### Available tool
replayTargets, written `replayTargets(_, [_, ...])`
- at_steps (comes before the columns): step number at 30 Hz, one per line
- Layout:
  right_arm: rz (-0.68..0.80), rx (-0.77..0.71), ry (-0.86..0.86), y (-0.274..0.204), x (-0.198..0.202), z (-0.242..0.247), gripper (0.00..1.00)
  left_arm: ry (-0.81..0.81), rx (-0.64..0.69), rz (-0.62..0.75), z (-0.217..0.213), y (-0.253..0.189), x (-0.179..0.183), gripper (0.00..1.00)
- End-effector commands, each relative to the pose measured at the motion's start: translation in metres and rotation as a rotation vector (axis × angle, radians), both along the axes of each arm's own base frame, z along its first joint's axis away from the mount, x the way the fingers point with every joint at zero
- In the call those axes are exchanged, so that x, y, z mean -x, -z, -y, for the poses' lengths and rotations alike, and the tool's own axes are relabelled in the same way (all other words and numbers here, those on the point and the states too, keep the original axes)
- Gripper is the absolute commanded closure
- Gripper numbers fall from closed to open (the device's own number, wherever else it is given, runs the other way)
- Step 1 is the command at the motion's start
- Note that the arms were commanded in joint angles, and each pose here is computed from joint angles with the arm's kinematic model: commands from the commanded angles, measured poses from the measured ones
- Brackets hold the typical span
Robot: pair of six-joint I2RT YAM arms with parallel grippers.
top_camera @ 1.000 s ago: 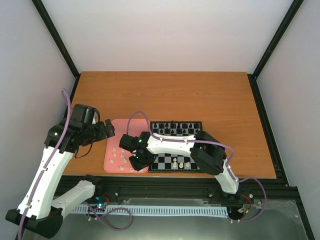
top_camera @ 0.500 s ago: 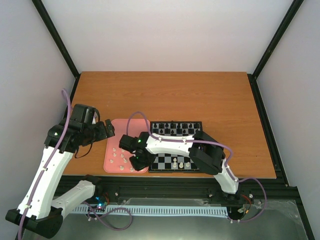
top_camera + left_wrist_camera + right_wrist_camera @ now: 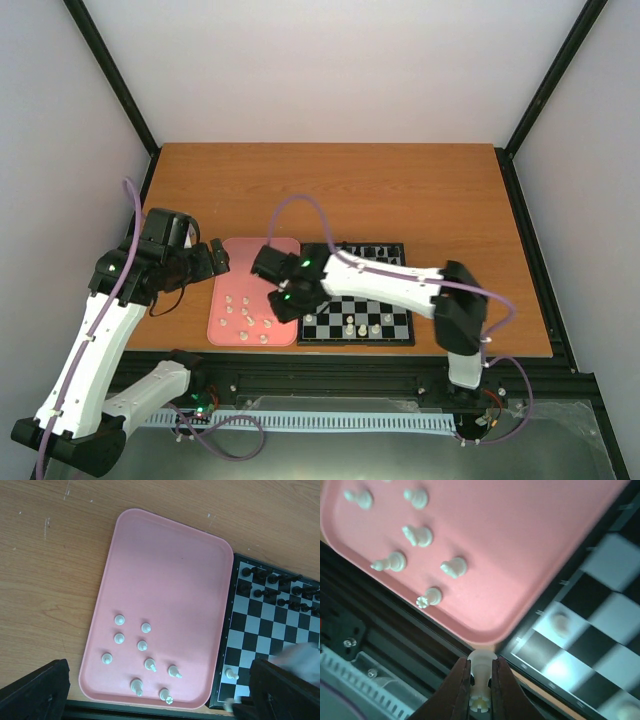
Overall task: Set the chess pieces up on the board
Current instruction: Pick up the chess piece from the storage box, then place the chess piece on the chessboard.
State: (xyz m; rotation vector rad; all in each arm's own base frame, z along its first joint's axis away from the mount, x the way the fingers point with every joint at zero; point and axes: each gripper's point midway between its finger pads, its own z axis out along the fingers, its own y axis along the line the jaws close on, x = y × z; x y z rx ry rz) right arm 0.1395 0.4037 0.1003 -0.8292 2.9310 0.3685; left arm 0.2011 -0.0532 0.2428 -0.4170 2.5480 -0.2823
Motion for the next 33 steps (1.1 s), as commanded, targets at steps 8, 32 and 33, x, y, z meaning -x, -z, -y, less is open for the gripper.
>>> replayTargets(8, [0.069, 0.063, 0.510, -0.031, -0.038, 0.186, 0.94, 0.036, 0.057, 0.035, 0.011, -0.014, -0.005, 0.00])
replayTargets(32, [-0.082, 0.130, 0.742, 0.045, -0.006, 0.271, 0.93, 0.055, 0.091, 0.027, 0.019, -0.012, -0.007, 0.00])
replayTargets(33, [-0.082, 0.134, 0.740, 0.046, -0.007, 0.272, 0.93, 0.055, 0.088, 0.025, 0.019, -0.011, -0.007, 0.00])
